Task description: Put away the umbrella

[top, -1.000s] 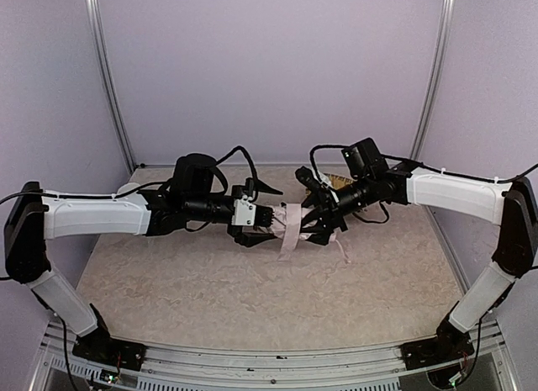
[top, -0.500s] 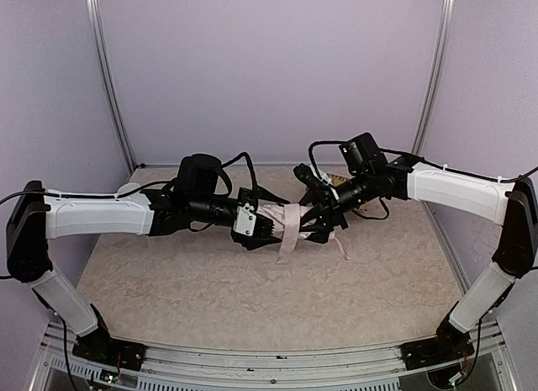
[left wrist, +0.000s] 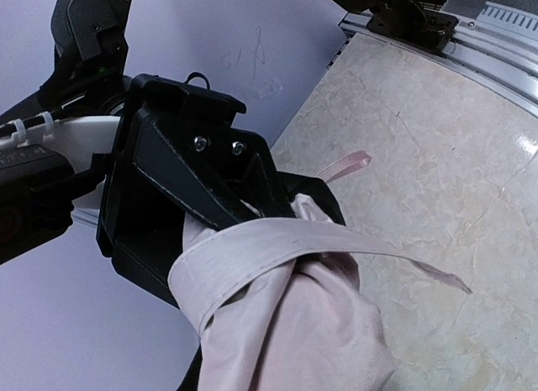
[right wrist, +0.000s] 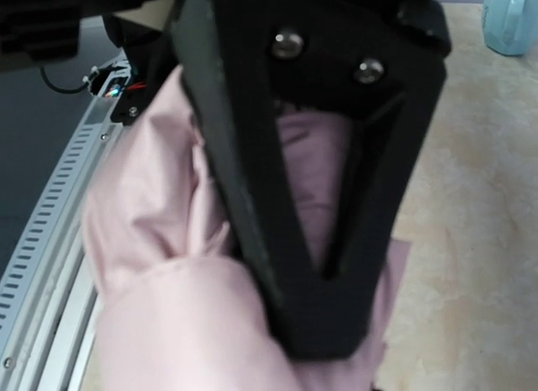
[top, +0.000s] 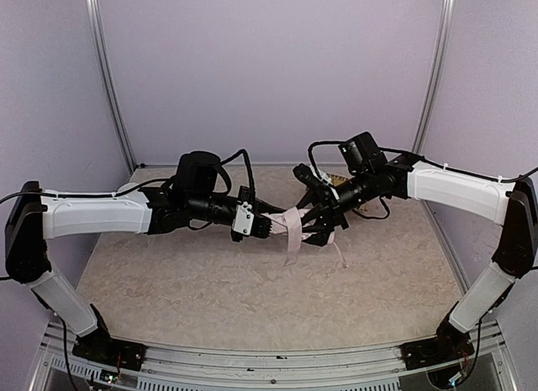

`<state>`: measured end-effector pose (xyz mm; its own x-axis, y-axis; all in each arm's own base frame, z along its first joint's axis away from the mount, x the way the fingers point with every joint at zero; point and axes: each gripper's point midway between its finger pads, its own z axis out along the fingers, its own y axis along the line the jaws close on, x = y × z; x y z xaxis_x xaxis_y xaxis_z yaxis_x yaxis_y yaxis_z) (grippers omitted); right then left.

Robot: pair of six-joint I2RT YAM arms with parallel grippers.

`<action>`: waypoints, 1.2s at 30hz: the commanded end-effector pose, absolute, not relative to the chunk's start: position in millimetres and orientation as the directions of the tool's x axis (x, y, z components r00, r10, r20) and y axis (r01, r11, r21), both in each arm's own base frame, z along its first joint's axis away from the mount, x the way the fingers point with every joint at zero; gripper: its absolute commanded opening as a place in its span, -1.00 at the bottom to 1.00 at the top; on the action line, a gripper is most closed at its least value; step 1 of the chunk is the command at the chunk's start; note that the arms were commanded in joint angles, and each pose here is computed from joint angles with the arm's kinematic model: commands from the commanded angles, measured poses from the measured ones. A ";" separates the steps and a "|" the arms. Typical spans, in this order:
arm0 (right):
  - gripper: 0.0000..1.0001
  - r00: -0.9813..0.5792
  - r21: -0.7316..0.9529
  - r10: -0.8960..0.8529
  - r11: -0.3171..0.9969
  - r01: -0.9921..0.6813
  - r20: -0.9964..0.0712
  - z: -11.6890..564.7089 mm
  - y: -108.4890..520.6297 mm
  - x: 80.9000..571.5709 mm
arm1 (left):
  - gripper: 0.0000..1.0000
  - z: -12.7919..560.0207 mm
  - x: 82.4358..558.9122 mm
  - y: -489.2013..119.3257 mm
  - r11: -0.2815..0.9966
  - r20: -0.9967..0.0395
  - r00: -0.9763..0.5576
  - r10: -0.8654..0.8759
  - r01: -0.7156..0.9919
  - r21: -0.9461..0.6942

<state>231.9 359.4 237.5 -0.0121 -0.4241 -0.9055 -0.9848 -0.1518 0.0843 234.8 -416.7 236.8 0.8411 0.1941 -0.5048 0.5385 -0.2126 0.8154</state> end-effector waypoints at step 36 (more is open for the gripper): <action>0.40 -0.001 -0.108 -0.260 0.403 -0.909 -0.966 294.1 281.4 266.4 | -1.00 304.9 316.6 -409.2 0.382 -0.797 0.553 0.244 0.700 0.603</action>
